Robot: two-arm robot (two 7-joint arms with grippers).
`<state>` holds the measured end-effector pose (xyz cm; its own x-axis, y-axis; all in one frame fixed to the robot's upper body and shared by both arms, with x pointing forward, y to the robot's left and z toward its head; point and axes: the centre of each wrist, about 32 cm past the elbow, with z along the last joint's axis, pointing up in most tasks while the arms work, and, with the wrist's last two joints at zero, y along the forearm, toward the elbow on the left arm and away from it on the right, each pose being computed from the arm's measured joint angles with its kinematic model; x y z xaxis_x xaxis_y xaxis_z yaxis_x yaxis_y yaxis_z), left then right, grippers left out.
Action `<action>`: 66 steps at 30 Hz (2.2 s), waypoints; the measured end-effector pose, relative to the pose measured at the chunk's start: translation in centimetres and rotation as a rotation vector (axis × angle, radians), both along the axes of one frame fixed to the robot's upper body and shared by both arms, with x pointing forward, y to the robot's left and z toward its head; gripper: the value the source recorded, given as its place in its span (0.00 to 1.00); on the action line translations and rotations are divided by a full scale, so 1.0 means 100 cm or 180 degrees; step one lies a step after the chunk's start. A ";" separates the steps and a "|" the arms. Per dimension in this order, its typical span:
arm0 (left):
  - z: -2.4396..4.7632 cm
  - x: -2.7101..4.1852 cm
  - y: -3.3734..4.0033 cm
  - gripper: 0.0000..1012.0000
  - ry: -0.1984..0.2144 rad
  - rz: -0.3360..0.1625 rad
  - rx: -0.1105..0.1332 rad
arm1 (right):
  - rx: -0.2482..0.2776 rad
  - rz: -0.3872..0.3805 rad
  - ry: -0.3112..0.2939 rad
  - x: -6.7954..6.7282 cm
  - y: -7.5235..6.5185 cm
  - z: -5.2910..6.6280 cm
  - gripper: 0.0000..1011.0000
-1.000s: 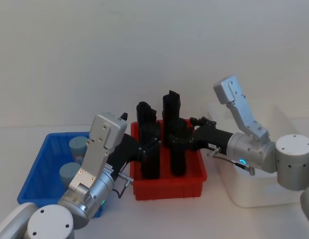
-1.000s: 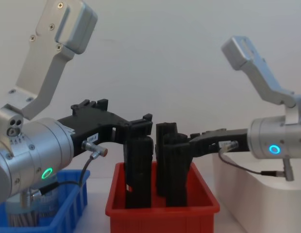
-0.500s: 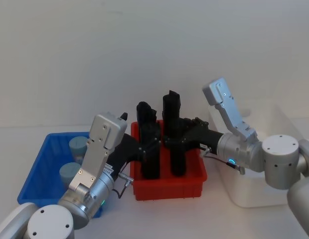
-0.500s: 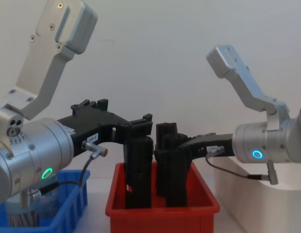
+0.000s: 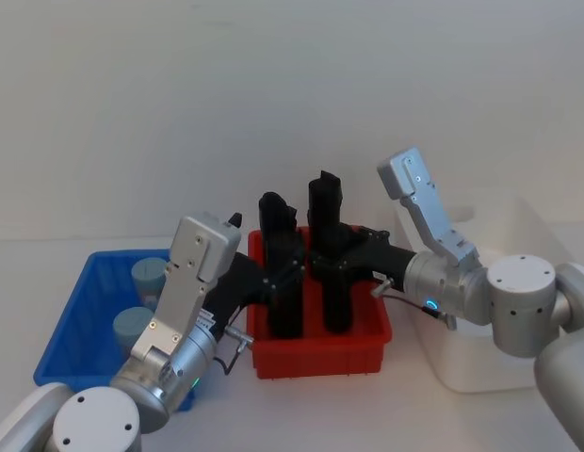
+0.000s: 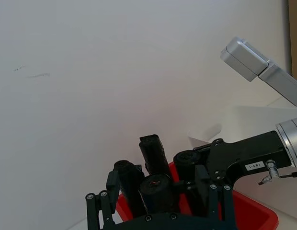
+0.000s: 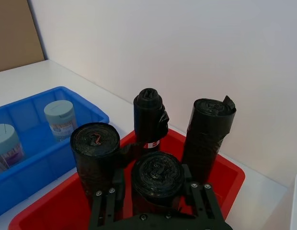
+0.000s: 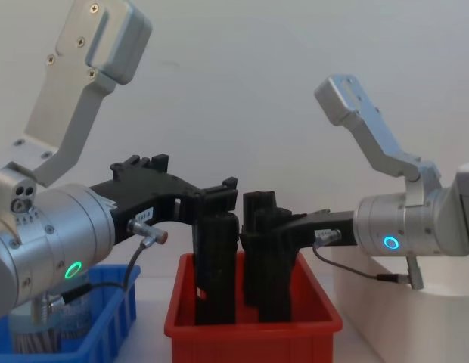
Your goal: Pick the cotton swabs from the blue box and place them into the white box.
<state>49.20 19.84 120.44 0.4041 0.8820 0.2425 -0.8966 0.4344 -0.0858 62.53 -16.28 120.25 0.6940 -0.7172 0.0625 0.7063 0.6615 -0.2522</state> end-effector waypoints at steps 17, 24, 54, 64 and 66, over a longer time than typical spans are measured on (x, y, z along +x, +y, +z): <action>0.0000 0.0000 0.0000 0.99 0.0000 0.0000 0.0000 | 0.0010 -0.0009 -0.0009 0.001 0.002 0.000 0.46; 0.0000 0.0000 0.0000 0.99 0.0000 0.0000 0.0000 | 0.0092 -0.0043 -0.0183 -0.001 0.000 0.008 0.46; 0.0000 0.0000 0.0000 0.99 0.0000 0.0000 0.0000 | 0.0394 -0.0883 -0.1358 -0.025 -0.034 0.050 0.46; 0.0000 0.0000 0.0000 0.99 0.0000 0.0000 0.0000 | 0.0350 -0.1326 -0.1476 -0.030 -0.051 0.044 0.46; 0.0000 0.0000 0.0000 0.99 0.0000 0.0000 0.0000 | 0.0334 -0.1426 -0.1458 -0.030 -0.055 0.041 0.46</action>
<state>49.20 19.84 120.44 0.4041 0.8820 0.2425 -0.8966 0.4344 -0.0858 59.49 -21.74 124.39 0.2458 -0.9495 0.1949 0.9402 0.2824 0.1903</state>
